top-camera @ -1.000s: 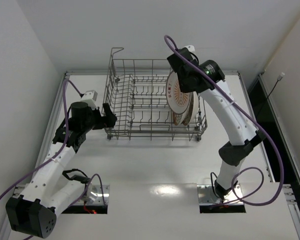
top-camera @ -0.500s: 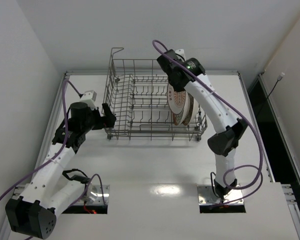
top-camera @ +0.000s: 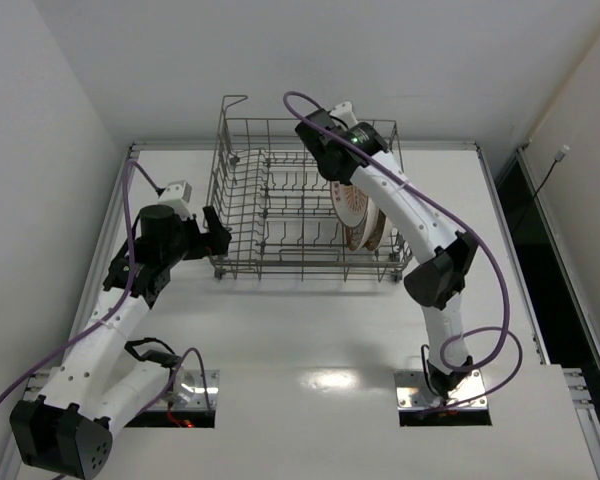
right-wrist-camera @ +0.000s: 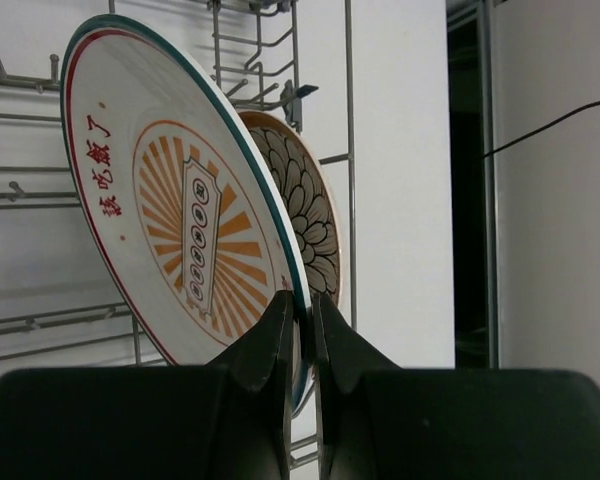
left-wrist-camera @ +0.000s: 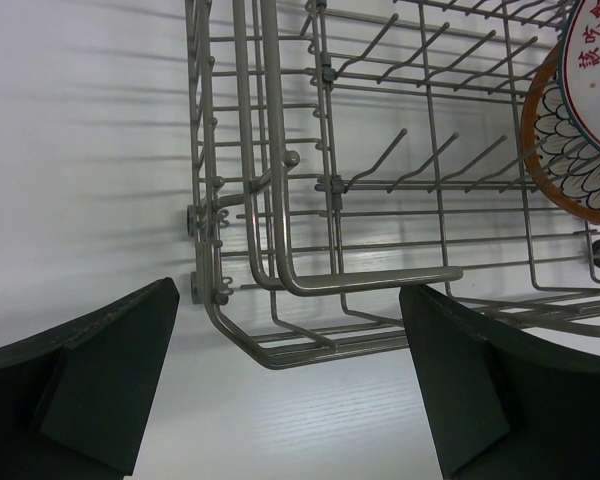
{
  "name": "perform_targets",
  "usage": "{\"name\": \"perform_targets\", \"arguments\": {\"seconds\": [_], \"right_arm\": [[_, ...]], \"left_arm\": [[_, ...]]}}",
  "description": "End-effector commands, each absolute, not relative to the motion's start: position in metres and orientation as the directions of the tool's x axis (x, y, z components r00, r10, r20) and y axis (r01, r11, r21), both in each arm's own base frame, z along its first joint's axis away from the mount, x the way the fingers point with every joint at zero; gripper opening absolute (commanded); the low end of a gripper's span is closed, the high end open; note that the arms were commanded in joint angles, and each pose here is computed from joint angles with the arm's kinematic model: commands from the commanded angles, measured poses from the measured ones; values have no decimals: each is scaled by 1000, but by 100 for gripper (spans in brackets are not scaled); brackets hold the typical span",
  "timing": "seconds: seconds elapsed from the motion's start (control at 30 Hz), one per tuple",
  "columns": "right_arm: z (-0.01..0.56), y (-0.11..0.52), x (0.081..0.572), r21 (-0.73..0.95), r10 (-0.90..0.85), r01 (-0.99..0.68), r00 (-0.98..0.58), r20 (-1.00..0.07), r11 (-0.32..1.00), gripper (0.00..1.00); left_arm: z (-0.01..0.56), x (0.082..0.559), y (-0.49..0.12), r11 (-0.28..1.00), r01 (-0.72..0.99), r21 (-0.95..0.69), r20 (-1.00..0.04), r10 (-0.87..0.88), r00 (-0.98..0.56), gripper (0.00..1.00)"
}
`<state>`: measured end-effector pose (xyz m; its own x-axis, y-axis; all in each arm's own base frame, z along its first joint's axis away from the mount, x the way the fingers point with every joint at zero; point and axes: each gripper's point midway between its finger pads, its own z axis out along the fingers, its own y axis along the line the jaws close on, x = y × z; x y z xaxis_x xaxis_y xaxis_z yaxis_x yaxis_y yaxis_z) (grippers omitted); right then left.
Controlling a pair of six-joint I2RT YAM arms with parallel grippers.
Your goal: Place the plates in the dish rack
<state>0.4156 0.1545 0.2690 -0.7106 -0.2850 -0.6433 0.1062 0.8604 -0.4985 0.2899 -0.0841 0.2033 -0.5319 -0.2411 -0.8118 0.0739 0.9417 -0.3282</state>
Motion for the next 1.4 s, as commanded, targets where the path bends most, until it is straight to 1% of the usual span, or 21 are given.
{"name": "perform_targets", "arguments": {"seconds": [0.0, 0.1, 0.3, 0.37, 0.43, 0.57, 0.73, 0.93, 1.2, 1.37], "right_arm": [[306, 129, 410, -673, -397, 191, -681, -615, 715, 0], [322, 128, 408, -707, -435, 207, -662, -610, 676, 0], [326, 141, 407, -759, -500, 195, -647, -576, 622, 0], [321, 146, 404, -784, -528, 169, -653, -543, 598, 0], [318, 145, 404, -790, -532, 162, -658, -534, 592, 0], [307, 156, 406, -782, -538, 123, -660, -524, 611, 0], [286, 178, 409, -743, -526, 71, -661, -535, 666, 0], [277, 187, 408, -678, -479, 56, -665, -573, 733, 0], [309, 178, 408, -642, -444, 121, -625, -642, 757, 0], [310, 175, 410, -640, -437, 130, -627, -645, 757, 0]], "left_arm": [[226, 293, -89, 932, 99, -348, -837, -262, -481, 93], [224, 294, -89, 933, 96, -347, -833, -260, -489, 93], [224, 294, -89, 933, 96, -347, -833, -260, -489, 93], [224, 294, -89, 933, 96, -347, -833, -260, -489, 93], [224, 294, -89, 933, 96, -347, -833, -260, -489, 93], [226, 293, -89, 932, 99, -348, -837, -262, -481, 93], [226, 293, -89, 932, 99, -348, -837, -262, -481, 93], [226, 293, -89, 932, 99, -348, -837, -262, -481, 93], [226, 292, -92, 928, 114, -356, -834, -260, -487, 93], [224, 293, -92, 928, 111, -355, -830, -258, -494, 93]]}}
